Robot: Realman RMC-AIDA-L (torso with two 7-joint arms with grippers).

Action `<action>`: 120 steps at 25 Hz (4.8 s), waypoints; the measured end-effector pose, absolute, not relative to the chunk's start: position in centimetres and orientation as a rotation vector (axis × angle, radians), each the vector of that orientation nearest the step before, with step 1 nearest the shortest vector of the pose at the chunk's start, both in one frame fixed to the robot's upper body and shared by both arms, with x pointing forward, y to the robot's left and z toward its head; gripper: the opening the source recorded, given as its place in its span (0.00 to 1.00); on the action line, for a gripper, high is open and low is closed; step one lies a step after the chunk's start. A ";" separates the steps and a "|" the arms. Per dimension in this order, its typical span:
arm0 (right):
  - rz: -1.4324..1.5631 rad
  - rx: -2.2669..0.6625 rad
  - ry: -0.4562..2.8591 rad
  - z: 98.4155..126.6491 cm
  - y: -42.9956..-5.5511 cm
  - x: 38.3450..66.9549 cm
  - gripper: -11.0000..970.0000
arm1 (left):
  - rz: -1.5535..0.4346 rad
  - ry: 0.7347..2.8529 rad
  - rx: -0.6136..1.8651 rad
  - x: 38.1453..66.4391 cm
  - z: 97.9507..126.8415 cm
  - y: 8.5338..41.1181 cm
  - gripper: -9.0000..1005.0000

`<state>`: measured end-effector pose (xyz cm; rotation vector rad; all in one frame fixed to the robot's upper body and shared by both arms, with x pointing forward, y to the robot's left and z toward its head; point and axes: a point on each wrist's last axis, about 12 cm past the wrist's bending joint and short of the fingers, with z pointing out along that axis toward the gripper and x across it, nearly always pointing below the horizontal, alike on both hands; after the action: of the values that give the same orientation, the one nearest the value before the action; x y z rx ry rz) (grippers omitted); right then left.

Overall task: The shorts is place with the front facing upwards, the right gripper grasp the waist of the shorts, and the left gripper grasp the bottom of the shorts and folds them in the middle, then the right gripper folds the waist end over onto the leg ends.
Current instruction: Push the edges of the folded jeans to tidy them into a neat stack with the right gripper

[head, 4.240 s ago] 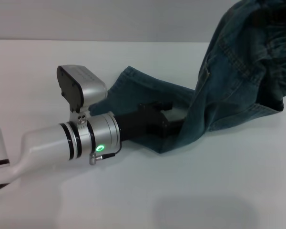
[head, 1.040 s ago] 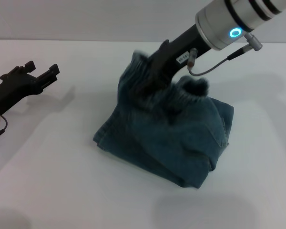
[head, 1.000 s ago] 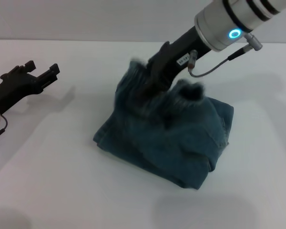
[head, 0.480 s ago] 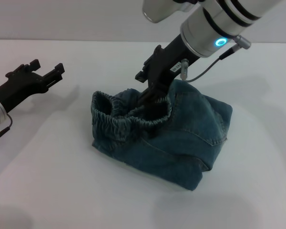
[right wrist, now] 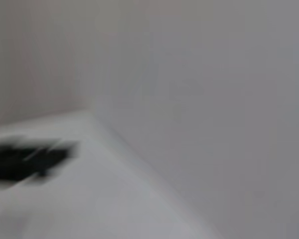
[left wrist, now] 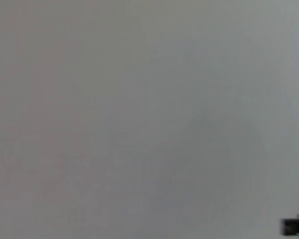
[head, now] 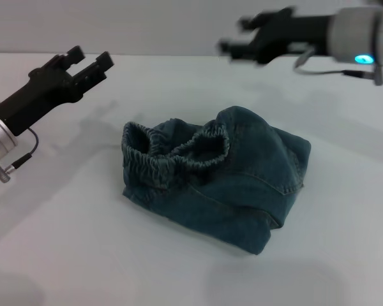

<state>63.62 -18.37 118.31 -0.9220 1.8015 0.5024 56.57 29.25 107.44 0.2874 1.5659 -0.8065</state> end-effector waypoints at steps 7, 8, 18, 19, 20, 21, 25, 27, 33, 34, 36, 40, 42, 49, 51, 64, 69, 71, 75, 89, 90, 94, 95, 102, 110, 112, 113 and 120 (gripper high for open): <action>0.447 -0.464 1.661 115.1 -26.7 61.3 0.61 | -1.015 1.530 0.365 55.8 108.4 27.7 0.79; 0.437 -0.407 1.648 114.6 -27.9 61.0 0.61 | -1.069 1.532 0.397 55.6 108.6 27.2 0.79; 0.380 -0.175 1.628 111.3 -32.5 59.5 0.61 | -1.388 1.662 0.762 54.3 108.1 21.2 0.79; 0.379 -0.170 1.631 111.2 -32.5 59.5 0.61 | -1.409 1.671 0.797 54.1 108.0 20.6 0.79; 0.379 -0.166 1.633 111.1 -32.6 59.5 0.61 | -1.435 1.689 0.844 54.0 107.9 20.0 0.79; 0.381 -0.165 1.633 111.1 -32.6 59.5 0.61 | -1.435 1.689 0.844 54.0 107.9 20.0 0.79; 0.396 -0.167 1.631 110.9 -32.5 59.4 0.61 | -1.454 1.737 0.893 53.8 107.5 19.3 0.79; 0.406 -0.167 1.635 110.7 -32.4 59.2 0.61 | -1.440 1.798 0.892 53.8 106.9 18.8 0.79; 0.429 -0.164 1.647 110.0 -32.2 58.9 0.61 | -1.356 1.888 0.834 54.1 105.6 18.7 0.71; 0.435 -0.166 1.648 109.9 -32.2 58.9 0.61 | -1.336 1.910 0.825 54.2 105.3 18.6 0.69; 0.445 -0.168 1.648 109.8 -32.2 58.7 0.61 | -1.303 1.946 0.817 54.4 104.8 18.2 0.66; 0.452 -0.170 1.647 109.6 -32.3 58.4 0.61 | -1.281 1.951 0.811 54.7 104.7 17.8 0.64; 0.458 -0.166 1.654 109.4 -32.3 58.2 0.61 | -1.280 1.938 0.796 55.0 104.9 17.6 0.63; 0.474 -0.164 1.667 108.8 -32.2 57.9 0.61 | -1.274 1.885 0.759 55.8 105.7 17.3 0.60; 0.485 -0.166 1.663 108.7 -32.2 57.8 0.61 | -1.271 1.877 0.753 55.9 105.8 17.3 0.60; 0.587 -0.163 1.545 109.5 -33.0 55.6 0.61 | -0.974 1.926 0.597 58.2 104.6 18.9 0.60; 0.593 -0.158 1.536 109.4 -33.3 55.1 0.61 | -0.863 1.934 0.601 58.8 104.1 19.3 0.60; 0.597 -0.157 1.537 109.3 -33.3 55.0 0.61 | -0.851 1.928 0.601 58.9 104.2 19.4 0.60; 0.602 -0.161 1.537 109.3 -33.2 55.0 0.61 | -0.763 1.872 0.586 59.3 104.2 19.8 0.60; 0.918 -0.576 1.466 111.4 -29.3 53.2 0.61 | -0.647 1.691 0.326 58.7 104.6 22.9 0.60; 0.974 -0.624 1.472 111.8 -28.9 53.1 0.61 | -0.606 1.588 0.222 58.0 105.1 24.6 0.60; 1.193 -0.820 1.539 113.3 -27.6 52.9 0.61 | -0.583 1.549 0.169 57.7 105.2 25.6 0.60; 1.280 -0.925 1.609 113.8 -27.0 53.0 0.61 | -0.583 1.549 0.169 57.7 105.2 25.6 0.60; 1.350 -1.159 1.915 113.1 -25.2 53.7 0.61 | -0.555 1.541 0.136 57.3 105.1 26.4 0.60; 1.339 -1.246 2.100 111.6 -24.1 53.8 0.61 | -0.546 1.540 0.144 57.2 105.0 26.3 0.60; 1.339 -1.257 2.132 111.2 -23.8 53.9 0.61 | -0.546 1.540 0.144 57.2 105.0 26.3 0.60; 1.334 -1.262 2.147 111.1 -23.6 54.0 0.61 | -0.549 1.543 0.139 57.1 104.8 26.3 0.60; 1.286 -1.284 2.225 109.9 -22.4 54.2 0.61 | -0.555 1.545 0.141 57.0 104.8 26.1 0.60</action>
<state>54.25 -22.45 109.92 -1.2843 2.2248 1.2859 57.03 26.15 104.80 0.1414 1.5447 -0.5551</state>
